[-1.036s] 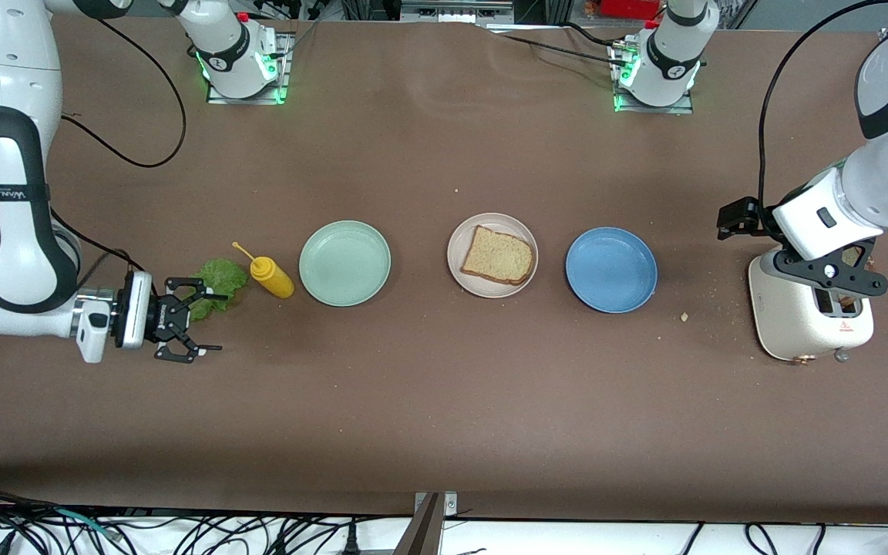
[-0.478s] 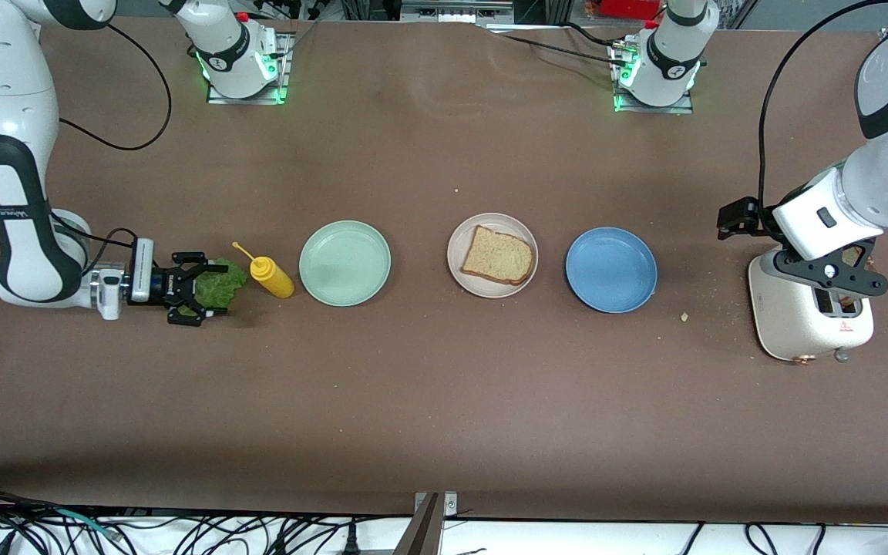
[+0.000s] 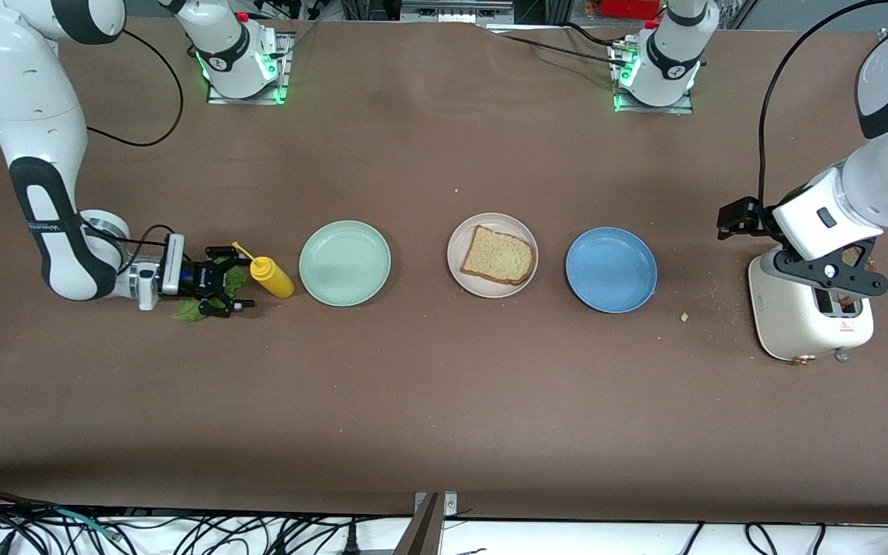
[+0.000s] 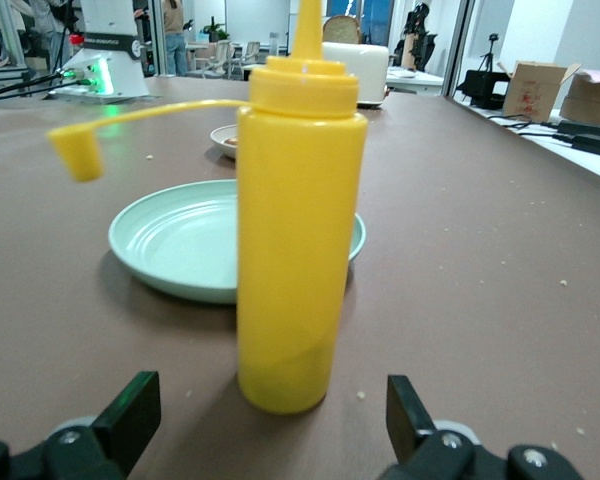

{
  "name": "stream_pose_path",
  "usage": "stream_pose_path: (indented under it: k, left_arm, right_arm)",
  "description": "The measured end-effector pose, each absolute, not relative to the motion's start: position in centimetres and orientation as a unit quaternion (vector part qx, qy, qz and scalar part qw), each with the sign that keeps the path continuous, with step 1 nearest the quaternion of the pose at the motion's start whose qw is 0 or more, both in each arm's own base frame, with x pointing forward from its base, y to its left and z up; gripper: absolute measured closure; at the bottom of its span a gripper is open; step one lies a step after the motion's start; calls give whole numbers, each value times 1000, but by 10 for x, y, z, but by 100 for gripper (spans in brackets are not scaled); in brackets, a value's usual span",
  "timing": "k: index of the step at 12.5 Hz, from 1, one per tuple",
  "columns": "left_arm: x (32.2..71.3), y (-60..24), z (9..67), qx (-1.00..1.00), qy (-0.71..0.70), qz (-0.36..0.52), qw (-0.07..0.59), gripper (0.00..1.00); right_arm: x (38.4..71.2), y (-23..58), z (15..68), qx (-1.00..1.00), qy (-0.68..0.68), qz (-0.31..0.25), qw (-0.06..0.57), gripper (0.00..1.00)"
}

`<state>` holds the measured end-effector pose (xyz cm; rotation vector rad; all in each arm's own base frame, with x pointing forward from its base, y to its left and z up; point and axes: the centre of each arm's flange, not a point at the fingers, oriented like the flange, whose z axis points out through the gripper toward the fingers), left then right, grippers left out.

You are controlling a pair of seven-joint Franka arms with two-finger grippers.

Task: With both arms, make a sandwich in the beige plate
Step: 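Grasp the yellow mustard bottle with the right gripper and lift it, then carry the mustard bottle over the toast on the beige plate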

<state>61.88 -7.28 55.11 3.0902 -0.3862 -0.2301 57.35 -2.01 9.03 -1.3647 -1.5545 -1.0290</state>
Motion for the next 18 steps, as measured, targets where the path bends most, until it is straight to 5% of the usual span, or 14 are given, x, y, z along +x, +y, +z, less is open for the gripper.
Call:
stream_pose_path:
  k: [6, 11, 13, 18]
  left_arm:
    - [619, -72, 551, 990, -123, -74, 9, 0]
    - [619, -72, 551, 990, -123, -74, 9, 0]
    - [619, -72, 551, 990, -123, -74, 9, 0]
    - [619, -72, 551, 990, -123, -73, 9, 0]
  right_arm:
    - [581, 16, 87, -544, -597, -429, 403, 0]
    - [590, 25, 90, -550, -599, -436, 385, 57]
    - [597, 25, 98, -559, -608, -427, 367, 63]
    - [620, 22, 205, -626, -656, -278, 317, 77]
